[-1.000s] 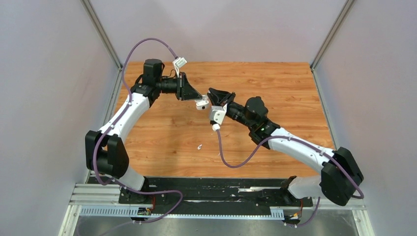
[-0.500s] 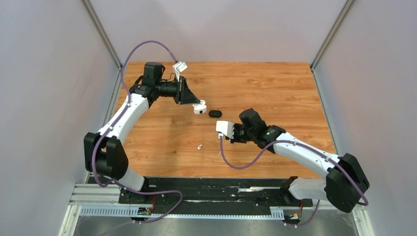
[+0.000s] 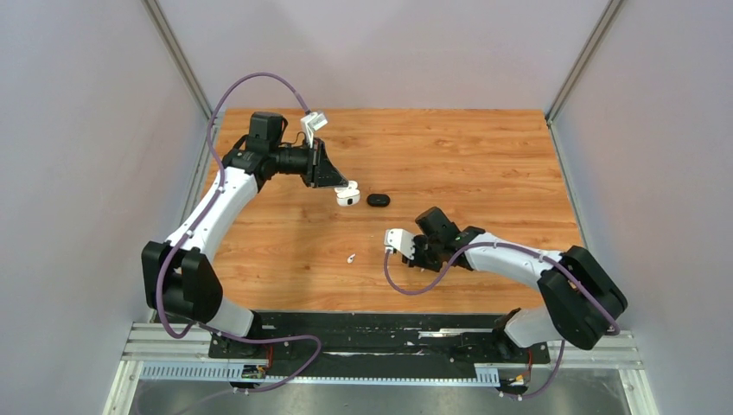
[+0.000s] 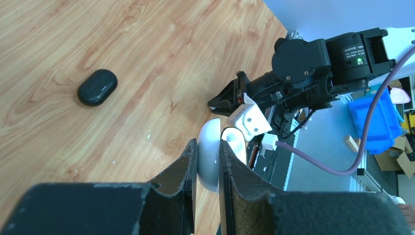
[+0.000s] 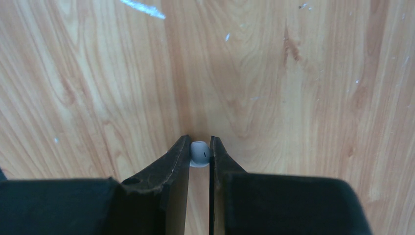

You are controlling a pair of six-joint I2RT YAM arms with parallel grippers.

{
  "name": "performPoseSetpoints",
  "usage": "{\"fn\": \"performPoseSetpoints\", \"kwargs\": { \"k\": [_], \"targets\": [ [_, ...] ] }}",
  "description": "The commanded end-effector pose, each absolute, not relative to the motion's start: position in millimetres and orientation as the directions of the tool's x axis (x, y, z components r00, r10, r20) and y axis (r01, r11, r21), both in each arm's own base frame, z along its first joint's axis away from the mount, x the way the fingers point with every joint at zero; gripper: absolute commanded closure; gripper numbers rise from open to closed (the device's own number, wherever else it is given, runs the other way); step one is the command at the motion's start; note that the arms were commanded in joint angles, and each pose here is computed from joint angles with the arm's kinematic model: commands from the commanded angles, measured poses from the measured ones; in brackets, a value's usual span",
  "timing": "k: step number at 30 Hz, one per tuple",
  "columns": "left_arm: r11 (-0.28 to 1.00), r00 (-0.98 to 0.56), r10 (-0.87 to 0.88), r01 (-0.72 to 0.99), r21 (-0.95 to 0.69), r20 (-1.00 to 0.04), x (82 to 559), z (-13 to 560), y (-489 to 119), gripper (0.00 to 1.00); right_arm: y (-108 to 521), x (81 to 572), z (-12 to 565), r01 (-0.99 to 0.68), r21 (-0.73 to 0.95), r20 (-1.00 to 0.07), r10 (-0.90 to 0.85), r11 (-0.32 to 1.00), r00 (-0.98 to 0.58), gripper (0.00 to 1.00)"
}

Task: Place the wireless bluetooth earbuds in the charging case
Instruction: Place the earbud at the center of the board.

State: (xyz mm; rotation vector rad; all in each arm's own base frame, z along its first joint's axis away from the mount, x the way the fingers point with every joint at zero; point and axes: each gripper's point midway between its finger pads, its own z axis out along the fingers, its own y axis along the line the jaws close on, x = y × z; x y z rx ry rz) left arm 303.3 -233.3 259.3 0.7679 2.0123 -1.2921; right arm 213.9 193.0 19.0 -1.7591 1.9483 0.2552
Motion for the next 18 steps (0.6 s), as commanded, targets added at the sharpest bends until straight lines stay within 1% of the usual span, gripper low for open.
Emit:
{"fn": "performPoseSetpoints", "kwargs": {
  "k": [1,5,8,11,14,16,18],
  "targets": [
    [0.346,-0.570,0.133,0.794,-0.501,-0.811,300.1,283.3,-229.2,1.00,192.0,222.3,7.9,-0.971,-0.152,-0.465,-0.880,0.186,-0.095,0.86],
    [0.345,-0.576,0.133,0.790,-0.507,-0.806,299.0,282.1,-229.2,1.00,195.6,223.6,20.0,-0.974,-0.121,-0.497,-0.861,0.192,-0.108,0.64],
    [0.343,-0.577,0.132,0.789,-0.509,-0.806,299.2,282.4,-229.5,1.00,203.6,227.2,40.4,-0.970,-0.069,-0.541,-0.825,0.233,-0.160,0.56],
    [0.343,-0.584,0.127,0.784,-0.517,-0.802,300.5,281.8,-230.0,1.00,213.3,230.1,63.9,-0.958,0.016,-0.590,-0.771,0.287,-0.241,0.53],
    [0.341,-0.598,0.120,0.775,-0.533,-0.793,301.3,280.4,-231.3,1.00,218.9,232.5,83.8,-0.943,0.107,-0.628,-0.714,0.317,-0.311,0.52],
    [0.340,-0.603,0.116,0.771,-0.539,-0.789,301.9,280.2,-231.8,1.00,219.1,231.8,90.1,-0.932,0.168,-0.634,-0.689,0.321,-0.352,0.53],
    [0.340,-0.609,0.114,0.766,-0.545,-0.785,301.9,279.0,-232.1,1.00,217.4,226.1,88.4,-0.920,0.240,-0.613,-0.686,0.309,-0.390,0.56]
  ]
}}
